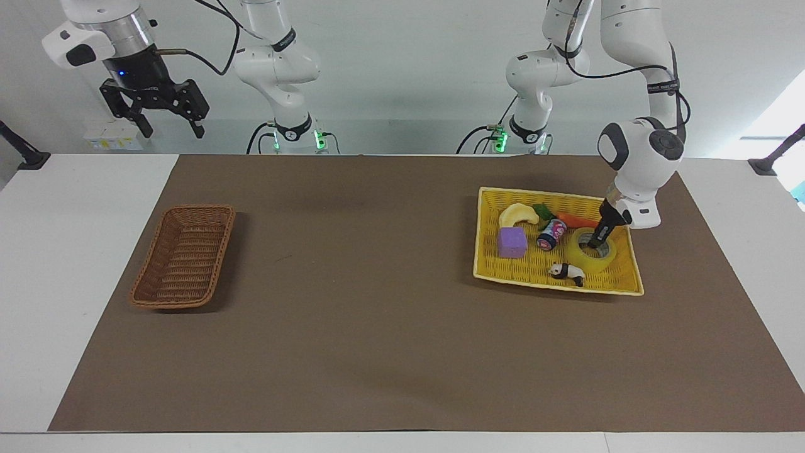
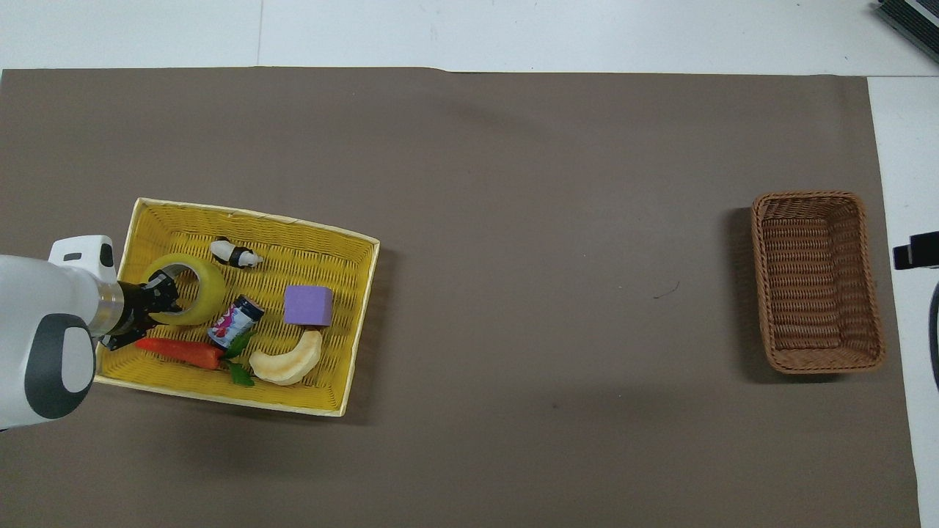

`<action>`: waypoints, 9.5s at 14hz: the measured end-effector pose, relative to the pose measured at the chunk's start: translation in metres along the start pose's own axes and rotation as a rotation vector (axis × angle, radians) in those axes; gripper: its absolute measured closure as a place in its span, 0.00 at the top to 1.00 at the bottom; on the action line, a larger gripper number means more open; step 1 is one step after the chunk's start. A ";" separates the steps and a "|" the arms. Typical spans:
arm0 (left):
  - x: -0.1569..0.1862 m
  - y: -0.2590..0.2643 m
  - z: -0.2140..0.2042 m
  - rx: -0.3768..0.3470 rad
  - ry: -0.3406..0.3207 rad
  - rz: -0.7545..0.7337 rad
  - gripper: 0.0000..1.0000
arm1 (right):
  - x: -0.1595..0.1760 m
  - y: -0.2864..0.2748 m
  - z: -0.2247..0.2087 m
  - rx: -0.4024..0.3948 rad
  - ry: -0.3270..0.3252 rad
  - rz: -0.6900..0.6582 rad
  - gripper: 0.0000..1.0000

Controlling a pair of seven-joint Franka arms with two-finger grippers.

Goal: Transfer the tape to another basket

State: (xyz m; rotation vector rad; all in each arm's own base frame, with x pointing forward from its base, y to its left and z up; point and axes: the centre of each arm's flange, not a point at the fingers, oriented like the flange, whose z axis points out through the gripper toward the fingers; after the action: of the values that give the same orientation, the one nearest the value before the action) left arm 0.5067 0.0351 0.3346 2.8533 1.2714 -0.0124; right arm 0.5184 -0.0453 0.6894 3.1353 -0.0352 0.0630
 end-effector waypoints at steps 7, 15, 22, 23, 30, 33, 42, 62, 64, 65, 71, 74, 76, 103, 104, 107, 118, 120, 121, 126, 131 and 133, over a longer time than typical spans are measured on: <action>-0.012 0.070 -0.116 -0.022 0.018 0.115 0.22 | -0.001 -0.038 0.029 0.009 -0.021 -0.066 1.00; -0.145 0.169 -0.128 -0.092 -0.034 0.453 0.22 | -0.022 -0.173 0.033 0.224 -0.083 0.051 1.00; -0.272 0.217 -0.149 -0.232 -0.184 0.587 0.22 | -0.020 -0.189 0.042 0.390 -0.114 0.082 1.00; -0.287 0.222 -0.155 -0.266 -0.199 0.596 0.22 | -0.014 -0.184 0.046 0.431 -0.104 0.104 1.00; -0.374 0.242 -0.181 -0.419 -0.230 0.680 0.22 | 0.036 -0.216 0.141 0.671 -0.113 0.149 1.00; -0.397 0.245 -0.186 -0.465 -0.227 0.702 0.22 | 0.026 -0.214 0.156 0.738 -0.108 0.071 1.00; -0.399 0.253 -0.193 -0.540 -0.262 0.651 0.22 | -0.007 -0.183 0.154 0.843 -0.157 -0.077 1.00; -0.340 0.243 -0.220 -0.550 -0.348 0.419 1.00 | 0.008 -0.145 0.170 0.690 -0.065 -0.046 0.00; -0.312 0.235 -0.211 -0.452 -0.275 0.449 1.00 | 0.013 -0.114 0.177 0.598 -0.048 -0.045 0.00; -0.294 0.230 -0.208 -0.412 -0.236 0.454 1.00 | 0.014 -0.097 0.181 0.519 -0.039 -0.086 0.00; -0.177 0.193 -0.203 -0.268 -0.046 0.587 1.00 | 0.021 -0.030 0.197 0.144 -0.022 -0.258 0.00; -0.113 0.159 -0.220 -0.180 -0.011 0.696 1.00 | 0.032 0.029 0.222 0.047 0.002 -0.401 0.00; -0.081 0.138 -0.238 -0.149 -0.001 0.772 1.00 | 0.039 0.068 0.243 -0.027 0.008 -0.505 0.00; -0.040 0.069 -0.319 -0.002 -0.052 0.889 1.00 | 0.040 0.067 0.316 -0.077 -0.033 -0.408 1.00; -0.041 0.069 -0.324 -0.001 -0.053 0.893 1.00 | 0.044 0.060 0.303 -0.079 -0.024 -0.400 1.00; -0.036 0.061 -0.332 0.000 -0.052 0.905 1.00 | 0.059 0.036 0.262 -0.087 0.052 -0.362 1.00; -0.028 0.054 -0.334 -0.003 -0.048 0.902 1.00 | 0.061 -0.025 0.142 -0.064 0.049 0.038 1.00; -0.028 0.054 -0.334 -0.003 -0.048 0.902 1.00 | 0.049 -0.013 0.095 -0.063 0.039 0.066 1.00; -0.028 0.054 -0.334 -0.003 -0.048 0.902 1.00 | 0.043 -0.008 0.076 -0.062 0.037 0.079 1.00; -0.028 0.054 -0.334 -0.003 -0.048 0.902 1.00 | 0.000 0.010 0.011 -0.053 0.027 0.118 1.00; -0.028 0.054 -0.334 -0.003 -0.048 0.902 1.00 | -0.014 0.006 0.007 -0.049 0.006 0.110 1.00; -0.028 0.054 -0.334 -0.003 -0.048 0.902 1.00 | -0.013 0.004 0.009 -0.049 0.002 0.106 1.00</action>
State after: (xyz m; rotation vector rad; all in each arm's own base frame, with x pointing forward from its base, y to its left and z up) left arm 0.5283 -0.0158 0.6698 3.0985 -0.0994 -0.0638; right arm 0.5053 -0.0489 0.6799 3.0823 -0.2002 0.0643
